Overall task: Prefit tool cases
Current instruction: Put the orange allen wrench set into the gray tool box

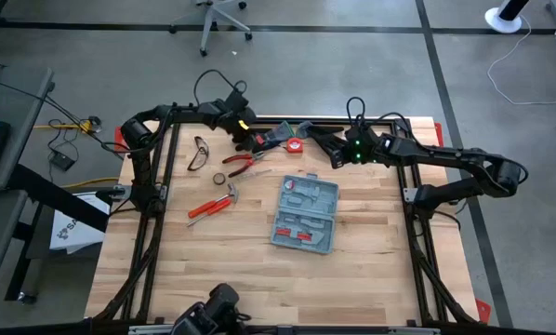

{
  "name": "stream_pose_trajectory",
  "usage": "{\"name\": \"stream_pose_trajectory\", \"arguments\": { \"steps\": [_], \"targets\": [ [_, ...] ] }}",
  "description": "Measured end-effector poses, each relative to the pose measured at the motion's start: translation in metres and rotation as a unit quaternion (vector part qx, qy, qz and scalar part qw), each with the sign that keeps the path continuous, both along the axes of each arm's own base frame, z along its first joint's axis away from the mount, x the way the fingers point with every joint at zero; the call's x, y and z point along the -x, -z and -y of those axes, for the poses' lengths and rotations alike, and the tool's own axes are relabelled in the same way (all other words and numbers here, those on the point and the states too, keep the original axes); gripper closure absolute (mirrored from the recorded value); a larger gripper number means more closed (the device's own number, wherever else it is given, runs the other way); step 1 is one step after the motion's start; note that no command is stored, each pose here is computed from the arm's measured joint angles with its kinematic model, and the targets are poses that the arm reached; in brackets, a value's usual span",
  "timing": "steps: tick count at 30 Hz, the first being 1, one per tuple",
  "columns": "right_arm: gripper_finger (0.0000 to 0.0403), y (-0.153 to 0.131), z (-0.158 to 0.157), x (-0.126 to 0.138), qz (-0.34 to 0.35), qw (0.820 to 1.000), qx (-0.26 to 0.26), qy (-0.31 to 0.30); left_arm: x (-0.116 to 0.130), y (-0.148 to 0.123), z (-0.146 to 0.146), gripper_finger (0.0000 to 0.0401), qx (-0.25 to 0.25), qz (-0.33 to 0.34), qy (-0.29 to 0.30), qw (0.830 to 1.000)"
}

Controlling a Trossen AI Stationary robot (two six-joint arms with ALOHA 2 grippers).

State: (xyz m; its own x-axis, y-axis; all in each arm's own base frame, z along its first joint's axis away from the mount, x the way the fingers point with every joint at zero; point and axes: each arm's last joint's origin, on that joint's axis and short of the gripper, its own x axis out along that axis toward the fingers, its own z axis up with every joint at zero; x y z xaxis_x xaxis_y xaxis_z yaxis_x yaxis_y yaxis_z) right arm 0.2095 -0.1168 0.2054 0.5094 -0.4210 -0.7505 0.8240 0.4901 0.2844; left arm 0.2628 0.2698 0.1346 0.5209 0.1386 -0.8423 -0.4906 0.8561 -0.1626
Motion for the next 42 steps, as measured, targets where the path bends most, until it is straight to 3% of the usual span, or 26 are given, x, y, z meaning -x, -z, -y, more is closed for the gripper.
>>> {"name": "stream_pose_trajectory", "arguments": {
  "steps": [16, 21, 28, 42],
  "targets": [
    [0.0403, 0.000, 0.001, 0.001, -0.006, 1.000, 0.007, -0.012, -0.003, 0.002, 0.004, 0.0219, 0.036, 0.029, -0.016, 0.999],
    [0.0403, 0.000, 0.001, 0.001, -0.006, 1.000, 0.007, -0.014, -0.005, 0.000, 0.001, 0.0219, 0.004, 0.032, -0.022, 0.999],
    [0.0403, 0.000, 0.001, 0.001, -0.006, 1.000, 0.007, -0.014, -0.006, 0.001, -0.001, 0.0219, 0.001, 0.035, -0.034, 0.999],
    [0.0403, 0.000, 0.001, 0.001, -0.010, 1.000, 0.011, -0.019, -0.010, 0.009, 0.005, 0.0219, 0.063, 0.033, -0.030, 0.997]
  ]
}}
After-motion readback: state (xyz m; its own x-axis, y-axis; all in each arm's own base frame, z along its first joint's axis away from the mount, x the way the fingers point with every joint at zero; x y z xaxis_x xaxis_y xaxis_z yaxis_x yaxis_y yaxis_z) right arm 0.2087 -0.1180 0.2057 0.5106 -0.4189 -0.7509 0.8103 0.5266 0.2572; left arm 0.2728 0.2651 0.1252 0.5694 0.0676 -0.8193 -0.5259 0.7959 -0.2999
